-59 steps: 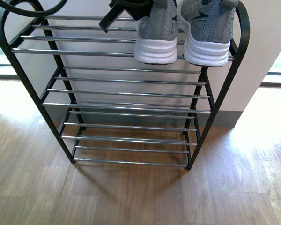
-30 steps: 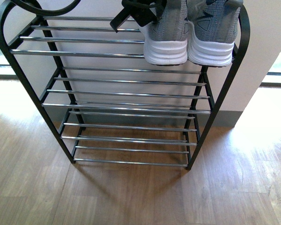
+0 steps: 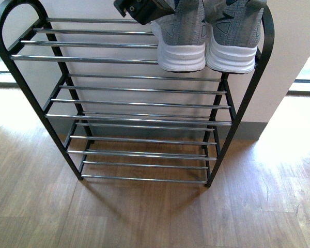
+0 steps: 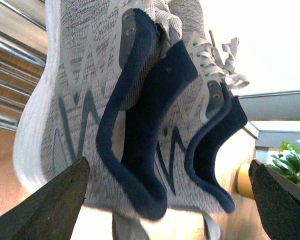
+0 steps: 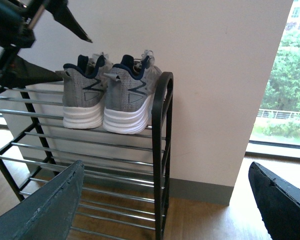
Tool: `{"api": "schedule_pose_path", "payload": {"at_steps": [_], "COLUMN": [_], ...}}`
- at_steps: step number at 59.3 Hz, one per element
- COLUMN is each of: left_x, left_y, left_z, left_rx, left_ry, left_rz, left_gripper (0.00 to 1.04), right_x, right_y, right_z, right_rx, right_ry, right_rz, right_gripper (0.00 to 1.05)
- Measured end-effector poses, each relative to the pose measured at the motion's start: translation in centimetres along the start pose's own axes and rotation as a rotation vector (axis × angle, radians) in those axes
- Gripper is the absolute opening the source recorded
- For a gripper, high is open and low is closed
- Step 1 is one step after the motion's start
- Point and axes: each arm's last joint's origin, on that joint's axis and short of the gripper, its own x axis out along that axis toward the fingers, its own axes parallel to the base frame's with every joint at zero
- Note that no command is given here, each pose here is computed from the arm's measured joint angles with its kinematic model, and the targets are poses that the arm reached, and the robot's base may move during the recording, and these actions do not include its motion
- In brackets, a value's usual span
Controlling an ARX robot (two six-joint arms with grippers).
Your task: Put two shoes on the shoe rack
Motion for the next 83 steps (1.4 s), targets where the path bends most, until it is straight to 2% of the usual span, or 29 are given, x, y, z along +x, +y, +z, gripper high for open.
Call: {"api": "schedule_pose_path", "payload": {"at_steps": [6, 14, 20, 21, 24, 26, 28, 32, 36, 39, 46, 52, 55, 71, 83], "left_x": [-3.6, -8.5, -11.8, -13.0, -14.4, -14.8, -15.1, -15.7, -16.4, -17.2, -19.0, -19.7, -20.1, -22.1, -23.4], "left_y": [0.9, 2.8, 5.1, 6.2, 7.8, 8.4, 8.8, 10.4, 11.7, 12.8, 16.1, 17.5, 17.9, 20.7, 22.1], "left_z": [-0.2, 0.6, 1.3, 1.5, 1.4, 1.3, 1.4, 0.5, -0.5, -1.1, -2.7, -3.9, -4.2, -6.7, -7.6], "left_rx": [0.103, 0.329, 0.487, 0.546, 0.609, 0.639, 0.670, 0.761, 0.796, 0.811, 0.816, 0.825, 0.824, 0.827, 0.826], "left_ry": [-0.062, -0.332, -0.514, -0.550, -0.571, -0.569, -0.601, -0.713, -0.765, -0.792, -0.804, -0.790, -0.792, -0.795, -0.799], "left_rz": [0.081, 0.235, 0.376, 0.437, 0.525, 0.543, 0.483, 0.303, 0.252, 0.239, 0.271, 0.263, 0.262, 0.265, 0.268], "left_gripper": [0.95, 0.95, 0.95, 0.95, 0.95, 0.95, 0.91, 0.75, 0.65, 0.56, 0.26, 0.07, 0.01, 0.01, 0.01], "right_x": [0.0, 0.0, 0.0, 0.0, 0.0, 0.0, 0.0, 0.0, 0.0, 0.0, 0.0, 0.0, 0.0, 0.0, 0.0], "right_y": [0.0, 0.0, 0.0, 0.0, 0.0, 0.0, 0.0, 0.0, 0.0, 0.0, 0.0, 0.0, 0.0, 0.0, 0.0], "right_z": [0.0, 0.0, 0.0, 0.0, 0.0, 0.0, 0.0, 0.0, 0.0, 0.0, 0.0, 0.0, 0.0, 0.0, 0.0], "right_rx": [0.000, 0.000, 0.000, 0.000, 0.000, 0.000, 0.000, 0.000, 0.000, 0.000, 0.000, 0.000, 0.000, 0.000, 0.000], "right_ry": [0.000, 0.000, 0.000, 0.000, 0.000, 0.000, 0.000, 0.000, 0.000, 0.000, 0.000, 0.000, 0.000, 0.000, 0.000], "right_rz": [0.000, 0.000, 0.000, 0.000, 0.000, 0.000, 0.001, 0.001, 0.000, 0.000, 0.001, 0.000, 0.000, 0.000, 0.001], "right_gripper": [0.95, 0.95, 0.95, 0.95, 0.95, 0.95, 0.95, 0.95, 0.95, 0.95, 0.95, 0.95, 0.95, 0.95, 0.95]}}
